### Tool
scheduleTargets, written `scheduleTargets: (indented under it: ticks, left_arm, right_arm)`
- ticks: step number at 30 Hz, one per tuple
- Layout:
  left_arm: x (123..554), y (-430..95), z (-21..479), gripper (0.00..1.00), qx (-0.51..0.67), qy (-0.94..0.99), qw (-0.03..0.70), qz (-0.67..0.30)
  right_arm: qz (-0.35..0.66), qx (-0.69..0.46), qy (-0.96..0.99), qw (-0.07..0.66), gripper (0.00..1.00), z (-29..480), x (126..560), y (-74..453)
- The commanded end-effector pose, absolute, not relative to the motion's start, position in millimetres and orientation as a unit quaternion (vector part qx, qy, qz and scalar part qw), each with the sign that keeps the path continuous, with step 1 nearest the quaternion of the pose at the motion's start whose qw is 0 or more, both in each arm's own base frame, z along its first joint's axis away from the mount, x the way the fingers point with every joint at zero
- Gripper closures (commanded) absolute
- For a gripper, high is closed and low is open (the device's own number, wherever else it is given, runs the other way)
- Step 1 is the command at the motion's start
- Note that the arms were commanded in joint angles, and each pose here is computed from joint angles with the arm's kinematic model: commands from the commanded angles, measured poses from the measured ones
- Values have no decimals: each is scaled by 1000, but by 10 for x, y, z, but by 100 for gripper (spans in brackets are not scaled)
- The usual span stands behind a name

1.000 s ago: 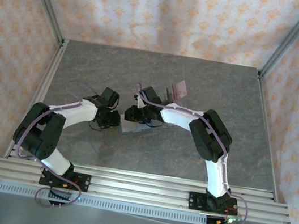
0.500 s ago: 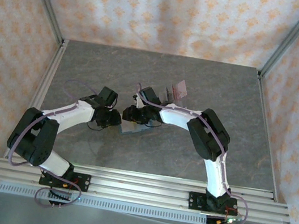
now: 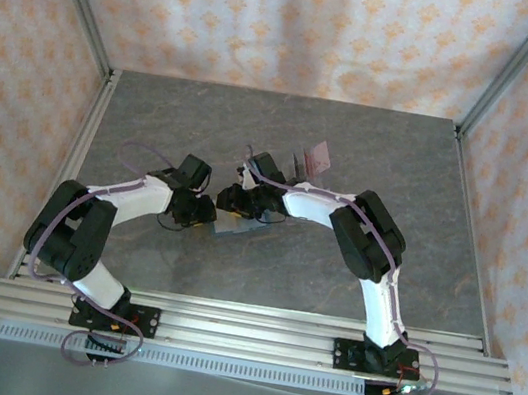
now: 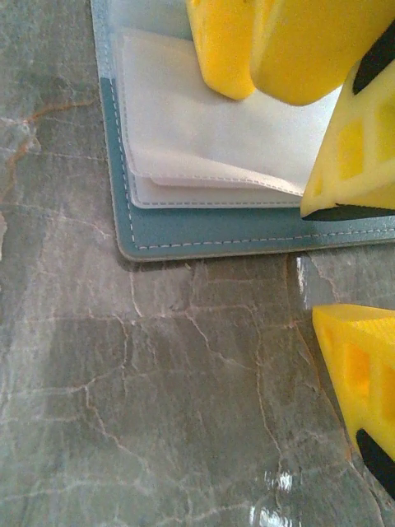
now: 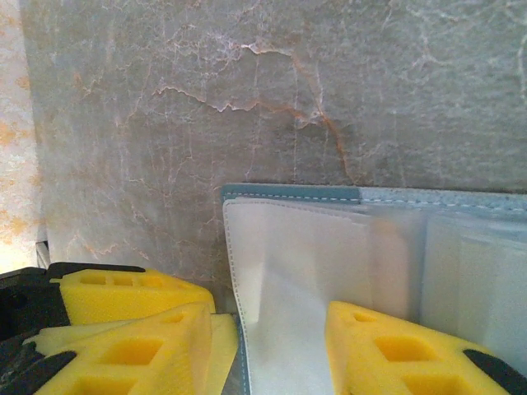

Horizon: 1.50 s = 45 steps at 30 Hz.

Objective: Put the credit cards into the card holder

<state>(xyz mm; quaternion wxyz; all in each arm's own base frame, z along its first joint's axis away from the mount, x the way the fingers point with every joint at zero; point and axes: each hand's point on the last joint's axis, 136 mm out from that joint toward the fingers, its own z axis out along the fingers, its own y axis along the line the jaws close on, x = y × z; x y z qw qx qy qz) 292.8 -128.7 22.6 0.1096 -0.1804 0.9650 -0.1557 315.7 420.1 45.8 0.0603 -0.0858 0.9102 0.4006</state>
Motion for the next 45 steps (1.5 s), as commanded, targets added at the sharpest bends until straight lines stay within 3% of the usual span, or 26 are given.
scheduleTargets:
  ticks: [1,7,16,45]
  left_arm:
    - [3056,-1456,310,67,-166,960,128,-185]
    - [3058,-1509,274,68,-166,959,125,-192]
    - [3010,-1442,339,81,-176,959,134,-178]
    - [2966,-1597,345,81,-167,954,150,-198]
  right_arm:
    - [396,-80,913,57,58,343,3185,4213]
    - [397,-79,913,53,57,327,3181,4226]
    - [398,-77,913,45,57,272,3175,4231]
    - [405,-75,910,34,57,253,3152,4259]
